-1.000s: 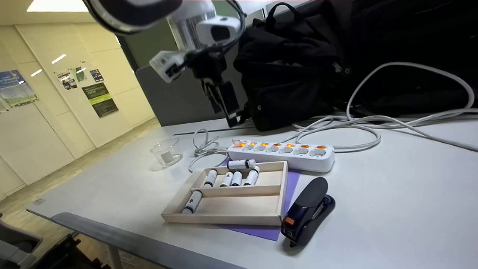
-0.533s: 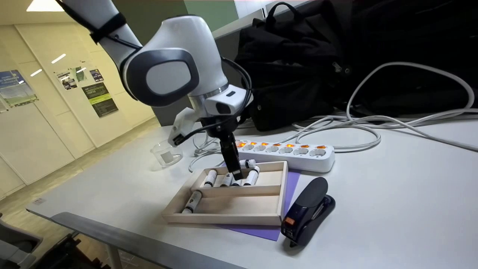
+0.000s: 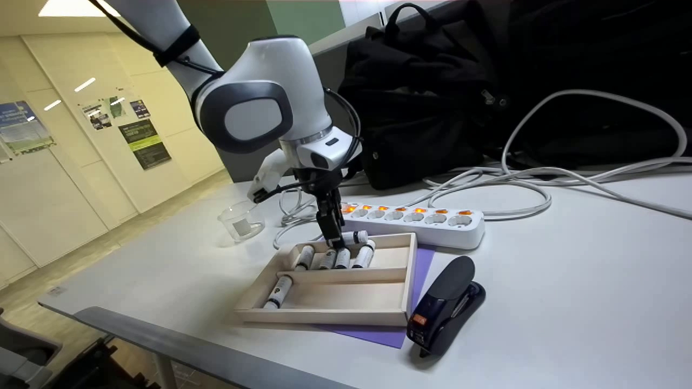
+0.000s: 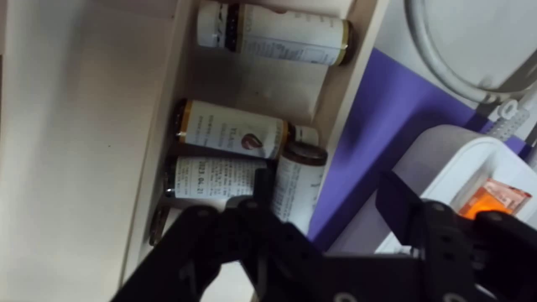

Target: Remove one bottle from the tray and place it inside the container on the left

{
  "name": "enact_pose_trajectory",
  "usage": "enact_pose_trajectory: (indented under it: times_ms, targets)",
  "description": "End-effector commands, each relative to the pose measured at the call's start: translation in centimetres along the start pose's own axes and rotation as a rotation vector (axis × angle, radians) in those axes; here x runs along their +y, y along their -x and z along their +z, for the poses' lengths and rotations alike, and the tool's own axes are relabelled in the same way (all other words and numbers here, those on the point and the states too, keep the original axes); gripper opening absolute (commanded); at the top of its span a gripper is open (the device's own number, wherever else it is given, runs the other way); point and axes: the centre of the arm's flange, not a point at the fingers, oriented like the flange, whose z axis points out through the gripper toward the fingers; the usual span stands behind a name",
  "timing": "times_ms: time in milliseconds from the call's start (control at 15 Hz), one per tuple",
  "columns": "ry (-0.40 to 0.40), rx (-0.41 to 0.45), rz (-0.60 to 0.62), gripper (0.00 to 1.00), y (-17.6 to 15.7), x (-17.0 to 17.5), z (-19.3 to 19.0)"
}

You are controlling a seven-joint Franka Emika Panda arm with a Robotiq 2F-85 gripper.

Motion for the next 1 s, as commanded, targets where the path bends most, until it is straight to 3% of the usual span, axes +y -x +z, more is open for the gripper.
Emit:
enact_pose_trajectory:
  times_ms: [0, 333, 600, 933]
  targets:
    - [-0.018, -0.027, 0.053, 0.38, -0.5, -1.0, -0.3]
    - [0.01, -0.099, 0.077, 0.05, -1.0, -1.0, -0.9]
    - [-0.012, -0.227, -0.025, 0.07, 0.6, -3.4, -6.5]
    - [-0.085, -0.439, -0.26, 0.07, 6.1, -7.8, -15.3]
